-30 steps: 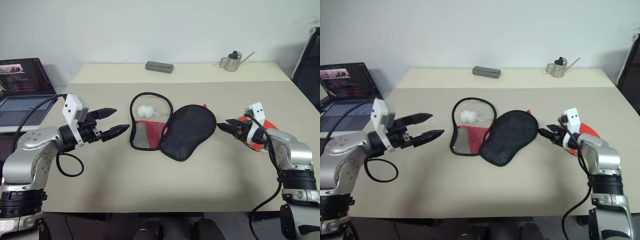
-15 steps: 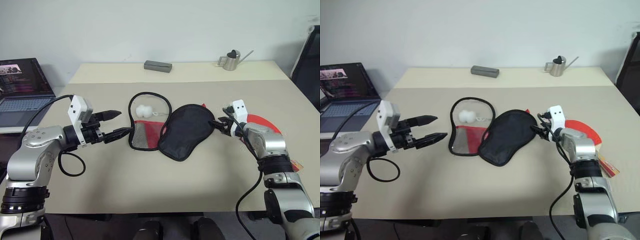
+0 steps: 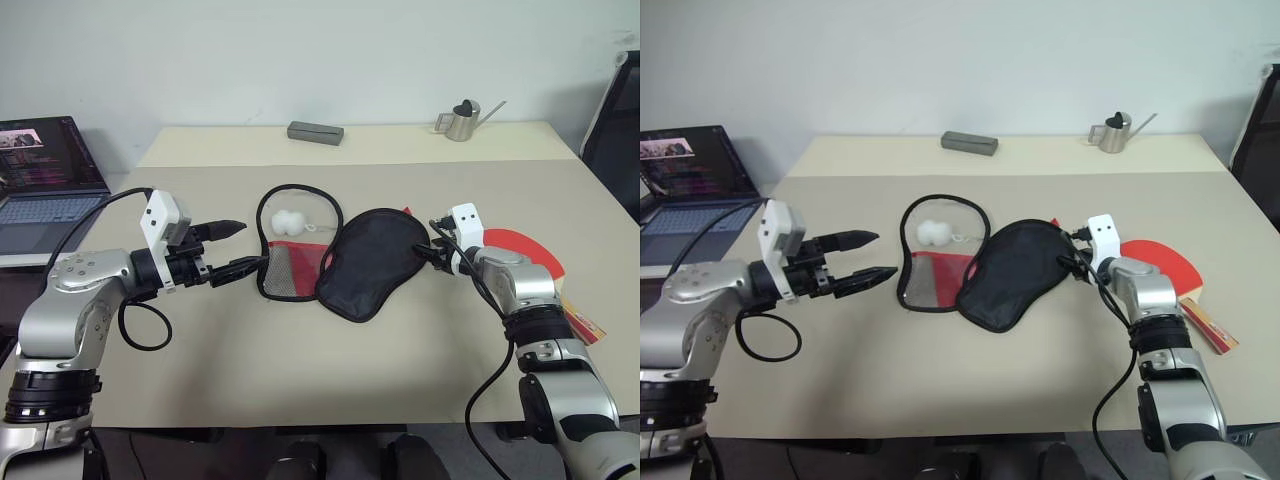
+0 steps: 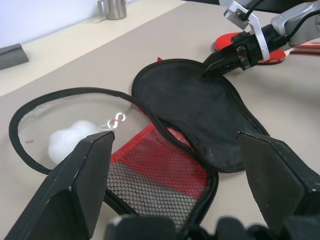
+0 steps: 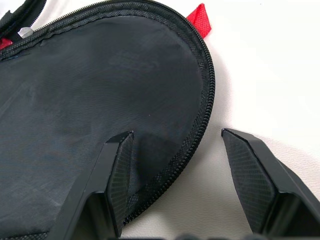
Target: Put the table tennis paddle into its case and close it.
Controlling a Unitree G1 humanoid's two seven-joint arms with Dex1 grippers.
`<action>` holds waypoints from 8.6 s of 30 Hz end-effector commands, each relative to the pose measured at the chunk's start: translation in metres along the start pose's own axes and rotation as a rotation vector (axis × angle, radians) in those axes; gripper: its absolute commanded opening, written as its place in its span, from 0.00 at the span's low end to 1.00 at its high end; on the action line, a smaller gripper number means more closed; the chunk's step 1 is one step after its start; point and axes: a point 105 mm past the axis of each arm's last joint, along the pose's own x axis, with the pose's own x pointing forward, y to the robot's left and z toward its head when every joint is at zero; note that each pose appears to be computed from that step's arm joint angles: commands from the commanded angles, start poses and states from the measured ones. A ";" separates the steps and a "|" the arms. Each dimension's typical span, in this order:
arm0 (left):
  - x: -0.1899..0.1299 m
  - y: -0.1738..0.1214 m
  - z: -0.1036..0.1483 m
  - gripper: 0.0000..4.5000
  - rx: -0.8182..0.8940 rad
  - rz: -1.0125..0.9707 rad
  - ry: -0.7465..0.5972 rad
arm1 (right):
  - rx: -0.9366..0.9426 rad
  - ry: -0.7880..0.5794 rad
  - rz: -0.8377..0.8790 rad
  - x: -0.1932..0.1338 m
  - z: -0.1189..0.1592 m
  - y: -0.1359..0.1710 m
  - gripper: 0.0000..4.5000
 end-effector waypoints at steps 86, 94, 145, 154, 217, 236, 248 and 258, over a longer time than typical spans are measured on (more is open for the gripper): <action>0.023 -0.031 0.007 0.95 0.027 -0.118 -0.021 | -1.210 -0.034 -0.006 0.038 0.110 0.045 0.00; 0.025 -0.030 0.007 0.95 0.032 -0.123 -0.016 | -1.100 -0.045 -0.020 0.039 0.107 0.042 0.36; 0.027 -0.037 0.009 0.95 0.021 -0.216 -0.041 | -0.041 0.005 0.147 -0.044 -0.002 0.064 0.59; 0.025 -0.037 0.007 0.95 0.023 -0.209 -0.035 | -0.046 0.045 0.148 -0.031 -0.018 0.070 0.59; 0.028 -0.043 0.004 0.95 0.034 -0.231 -0.017 | -0.153 -0.133 0.128 -0.065 0.061 -0.006 0.64; 0.048 -0.057 0.020 0.95 0.046 -0.315 -0.074 | -0.108 -0.034 -0.027 -0.163 -0.003 -0.078 0.99; 0.077 -0.074 0.072 0.95 0.153 -0.388 -0.187 | -0.062 0.088 -0.106 -0.192 -0.047 -0.117 0.99; 0.085 -0.077 0.076 0.95 0.164 -0.423 -0.201 | -0.052 0.153 -0.075 -0.195 -0.069 -0.120 0.99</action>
